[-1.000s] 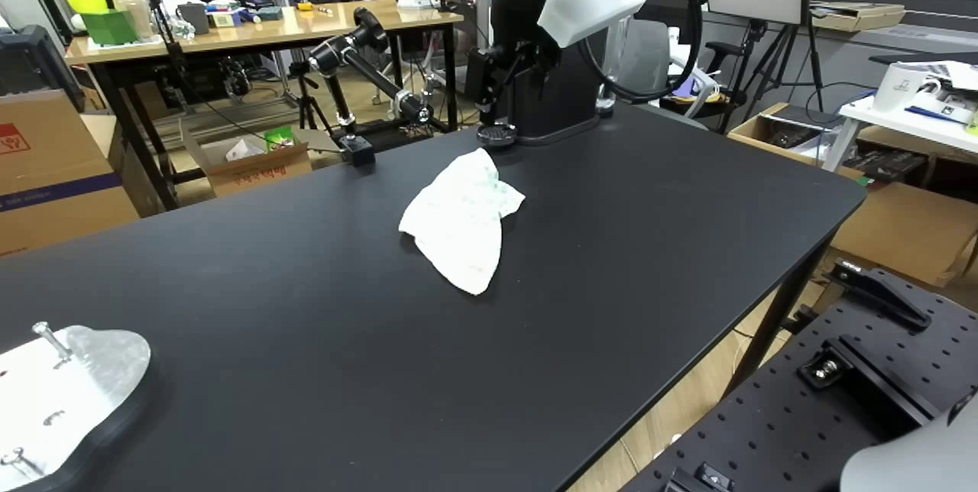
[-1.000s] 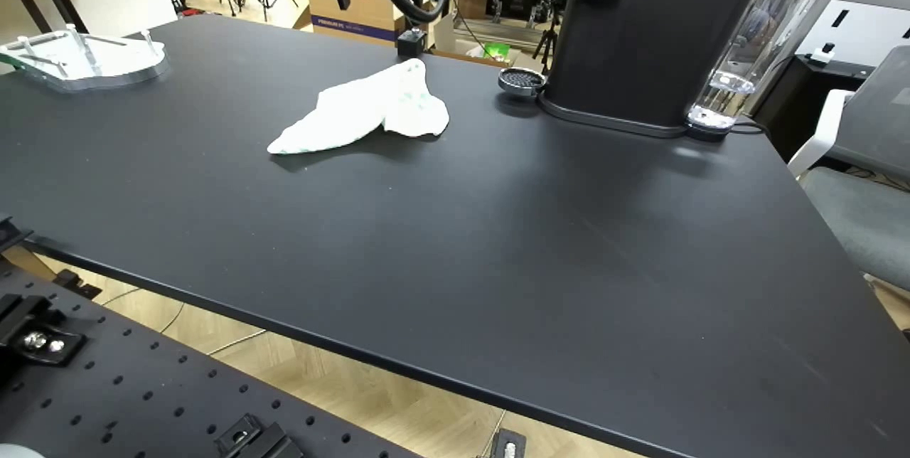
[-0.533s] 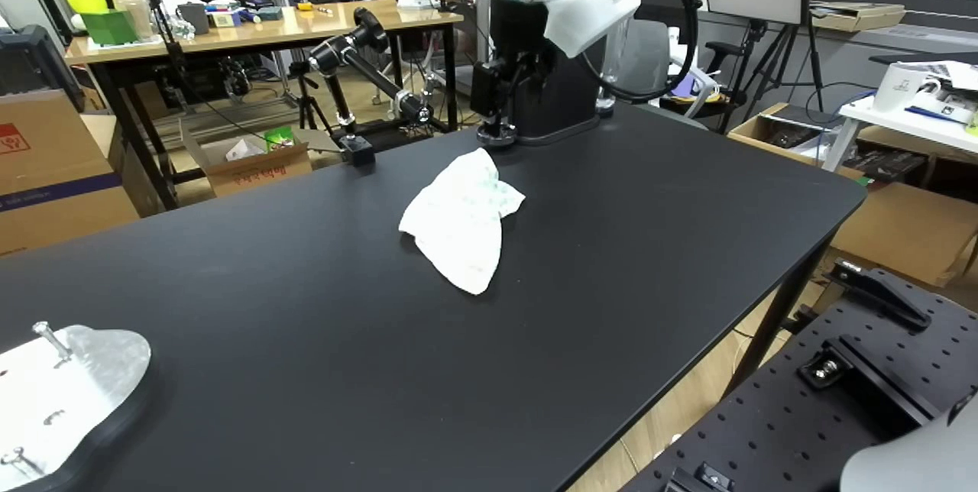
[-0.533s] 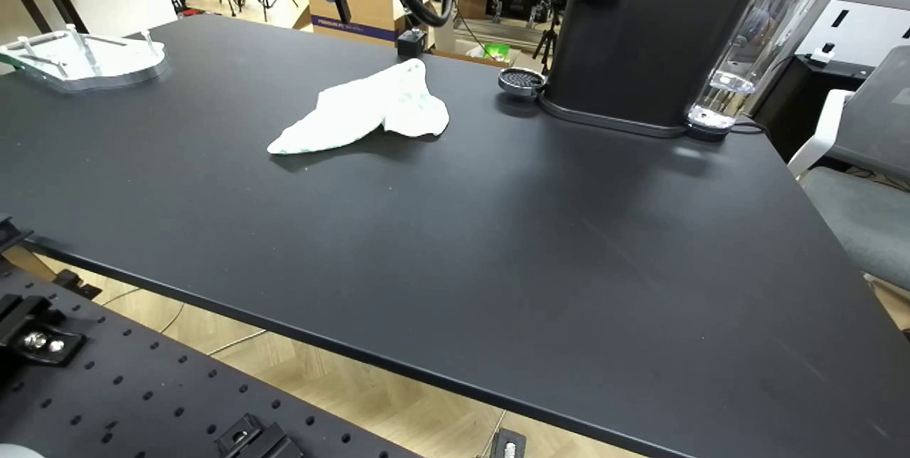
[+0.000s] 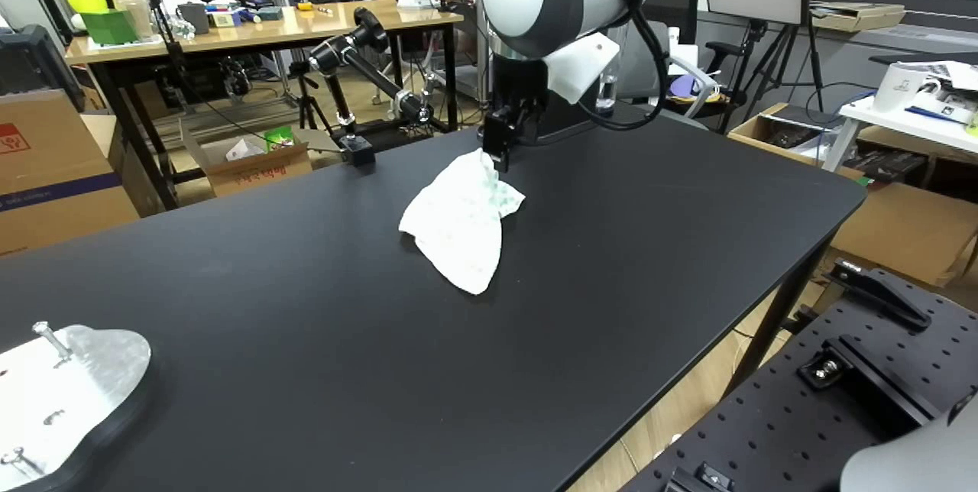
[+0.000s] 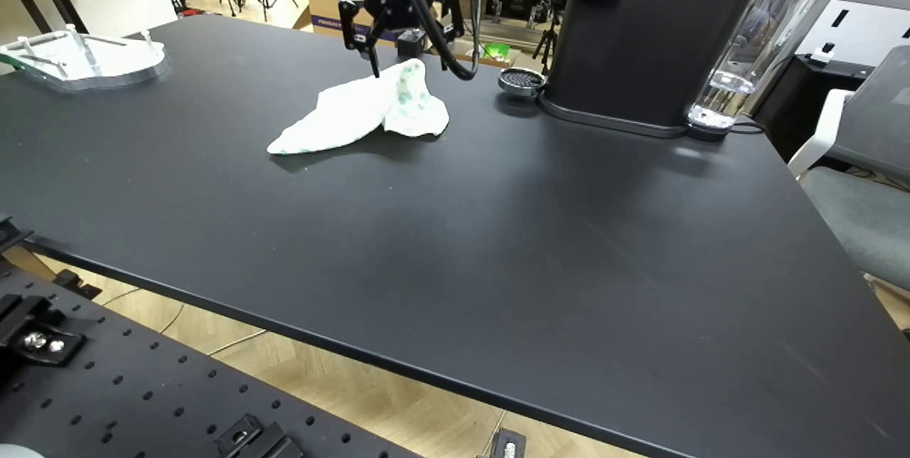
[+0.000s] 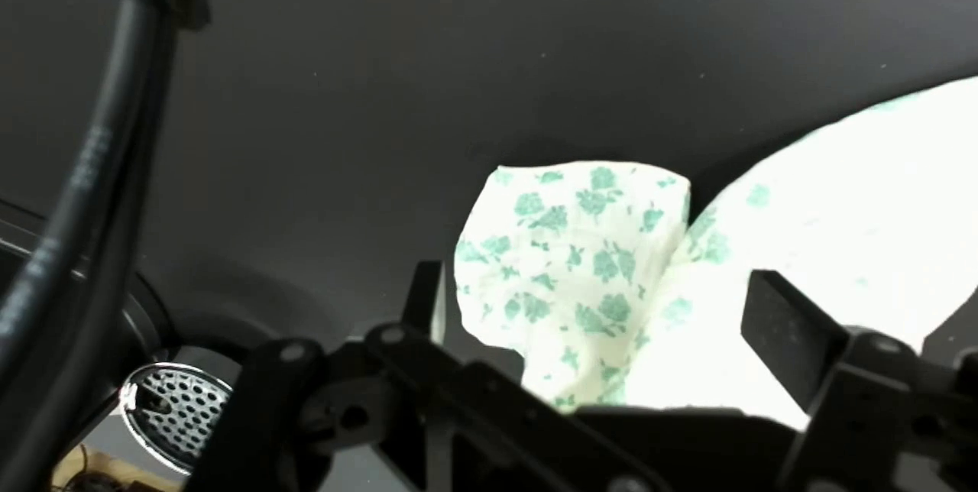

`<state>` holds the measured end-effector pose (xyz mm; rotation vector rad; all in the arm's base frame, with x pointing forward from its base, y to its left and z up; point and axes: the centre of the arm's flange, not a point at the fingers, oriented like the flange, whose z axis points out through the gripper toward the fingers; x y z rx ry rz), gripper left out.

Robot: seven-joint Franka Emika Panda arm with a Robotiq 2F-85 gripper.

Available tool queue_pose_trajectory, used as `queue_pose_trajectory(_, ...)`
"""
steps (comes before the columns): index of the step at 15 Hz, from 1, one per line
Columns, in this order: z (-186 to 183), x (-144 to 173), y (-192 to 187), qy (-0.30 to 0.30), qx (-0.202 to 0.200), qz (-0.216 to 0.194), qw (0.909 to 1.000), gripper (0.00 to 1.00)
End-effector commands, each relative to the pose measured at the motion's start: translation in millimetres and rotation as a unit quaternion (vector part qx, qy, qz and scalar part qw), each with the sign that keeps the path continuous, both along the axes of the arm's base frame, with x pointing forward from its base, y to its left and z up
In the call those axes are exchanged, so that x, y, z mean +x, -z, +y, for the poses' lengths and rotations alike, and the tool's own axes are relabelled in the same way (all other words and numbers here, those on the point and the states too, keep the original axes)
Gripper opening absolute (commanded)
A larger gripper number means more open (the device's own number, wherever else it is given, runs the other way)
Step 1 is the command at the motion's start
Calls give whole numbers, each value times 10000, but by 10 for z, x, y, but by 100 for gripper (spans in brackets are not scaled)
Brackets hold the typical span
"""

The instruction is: Hang the cloth on the black rod

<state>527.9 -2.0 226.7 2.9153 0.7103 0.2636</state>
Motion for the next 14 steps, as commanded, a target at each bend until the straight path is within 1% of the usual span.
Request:
queue_pose_trajectory(1,26,352,292,81,167,-94,9998,100)
queue_pose_trajectory(6,222,501,542,31,360,12,9993,100)
queue_pose_trajectory(7,239,515,566,37,396,9,9992,75)
queue_pose_trajectory(8,252,528,584,47,430,21,9991,74)
queue_pose_trajectory(9,262,537,596,75,450,17,9990,68)
queue_pose_trajectory(12,272,554,588,139,498,-12,9987,45)
queue_pose_trajectory(14,281,552,549,223,551,-33,9982,33)
